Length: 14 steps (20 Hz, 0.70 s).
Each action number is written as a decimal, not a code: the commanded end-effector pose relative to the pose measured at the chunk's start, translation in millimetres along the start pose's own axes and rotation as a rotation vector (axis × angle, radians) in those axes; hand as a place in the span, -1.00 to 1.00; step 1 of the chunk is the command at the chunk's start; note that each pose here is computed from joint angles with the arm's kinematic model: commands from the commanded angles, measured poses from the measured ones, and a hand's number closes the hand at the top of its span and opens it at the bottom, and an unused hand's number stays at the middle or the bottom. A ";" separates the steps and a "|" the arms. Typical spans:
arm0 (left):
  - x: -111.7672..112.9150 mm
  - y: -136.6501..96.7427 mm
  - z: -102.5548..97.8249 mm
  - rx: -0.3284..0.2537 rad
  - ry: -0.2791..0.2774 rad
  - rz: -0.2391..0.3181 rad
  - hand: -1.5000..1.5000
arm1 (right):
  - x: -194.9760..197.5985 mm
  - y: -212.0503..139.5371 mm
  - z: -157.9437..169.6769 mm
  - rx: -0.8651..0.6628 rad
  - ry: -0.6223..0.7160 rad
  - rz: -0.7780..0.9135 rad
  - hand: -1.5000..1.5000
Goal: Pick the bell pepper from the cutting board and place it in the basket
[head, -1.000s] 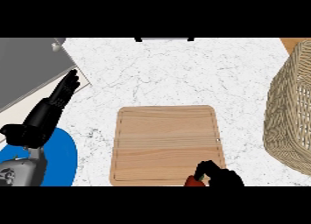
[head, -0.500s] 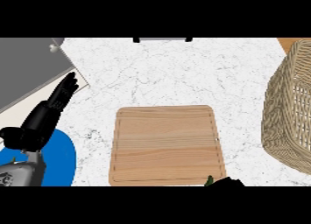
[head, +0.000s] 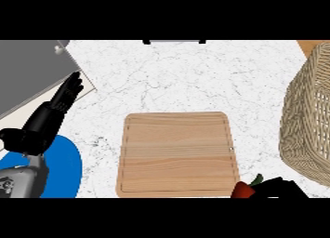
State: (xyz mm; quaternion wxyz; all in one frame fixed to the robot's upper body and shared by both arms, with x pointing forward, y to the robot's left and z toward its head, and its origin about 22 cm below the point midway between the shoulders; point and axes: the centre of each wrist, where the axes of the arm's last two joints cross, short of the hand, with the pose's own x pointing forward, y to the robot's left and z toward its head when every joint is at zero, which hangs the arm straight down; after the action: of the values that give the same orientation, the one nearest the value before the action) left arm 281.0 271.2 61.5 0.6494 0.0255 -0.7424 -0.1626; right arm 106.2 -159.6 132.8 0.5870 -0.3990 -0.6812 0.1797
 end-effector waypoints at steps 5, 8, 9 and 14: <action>3.1 -2.5 4.1 -0.038 -0.004 0.008 0.00 | 22.6 -48.2 -38.4 -0.138 0.074 -0.062 1.00; 6.5 4.5 1.3 -0.013 -0.014 0.001 0.00 | 20.9 -56.7 -57.3 -0.209 0.089 -0.035 1.00; 0.5 5.1 4.3 -0.023 -0.018 0.016 0.00 | 26.7 -49.3 -74.8 -0.212 0.110 -0.033 1.00; 0.0 -8.0 11.4 -0.027 -0.005 0.011 0.00 | 13.0 -74.1 -115.4 -0.341 0.149 -0.086 1.00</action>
State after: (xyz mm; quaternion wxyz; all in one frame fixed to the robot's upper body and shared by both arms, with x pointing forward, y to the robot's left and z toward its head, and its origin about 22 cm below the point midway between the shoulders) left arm 275.5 266.1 62.1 0.6464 0.0160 -0.7438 -0.1690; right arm 184.4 -199.1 197.8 0.5410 -0.5125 -0.6646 0.0541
